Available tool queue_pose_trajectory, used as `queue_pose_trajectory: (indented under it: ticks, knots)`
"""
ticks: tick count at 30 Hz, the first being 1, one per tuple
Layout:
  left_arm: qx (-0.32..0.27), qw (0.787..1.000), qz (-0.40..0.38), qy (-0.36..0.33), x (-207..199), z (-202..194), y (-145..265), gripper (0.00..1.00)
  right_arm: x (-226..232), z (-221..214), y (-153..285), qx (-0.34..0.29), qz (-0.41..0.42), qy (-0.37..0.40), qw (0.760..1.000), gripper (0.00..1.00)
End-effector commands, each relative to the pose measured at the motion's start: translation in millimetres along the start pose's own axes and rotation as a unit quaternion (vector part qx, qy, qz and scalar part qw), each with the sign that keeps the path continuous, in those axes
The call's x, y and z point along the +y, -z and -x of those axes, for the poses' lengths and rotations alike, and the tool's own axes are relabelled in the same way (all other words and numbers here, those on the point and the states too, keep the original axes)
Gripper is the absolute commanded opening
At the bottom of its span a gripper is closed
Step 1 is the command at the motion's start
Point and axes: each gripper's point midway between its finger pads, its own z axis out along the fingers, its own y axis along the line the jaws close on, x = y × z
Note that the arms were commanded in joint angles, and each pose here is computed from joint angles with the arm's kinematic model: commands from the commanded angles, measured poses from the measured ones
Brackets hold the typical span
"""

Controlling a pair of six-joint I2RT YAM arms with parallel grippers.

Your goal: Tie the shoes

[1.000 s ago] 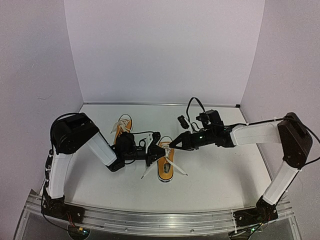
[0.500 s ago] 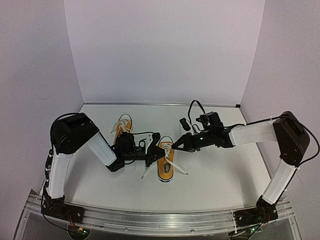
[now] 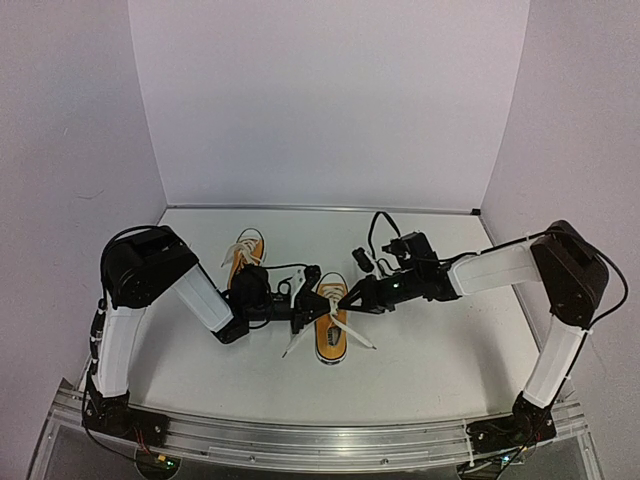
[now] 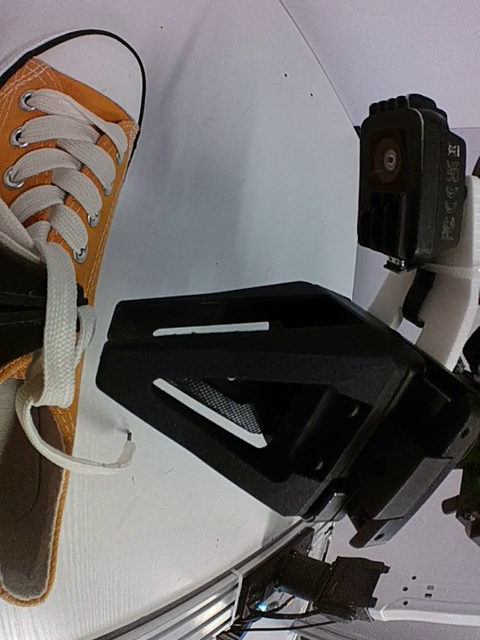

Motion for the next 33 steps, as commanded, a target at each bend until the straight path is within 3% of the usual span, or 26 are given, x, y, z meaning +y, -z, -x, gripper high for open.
queue_pose_trajectory:
  ticks: [1, 23, 33]
  knots:
    - [-0.016, 1.000, -0.007, -0.018, 0, 11, 1, 0.00, 14, 17, -4, -0.018, 0.018, 0.018, 1.000, 0.24]
    - [-0.011, 1.000, -0.011, -0.020, 0, 9, -1, 0.00, 17, 21, -13, -0.015, 0.025, 0.021, 0.999, 0.25]
    - [-0.009, 1.000, -0.011, -0.024, 1, 11, -2, 0.00, 14, 14, -17, -0.003, 0.024, 0.020, 1.000, 0.21]
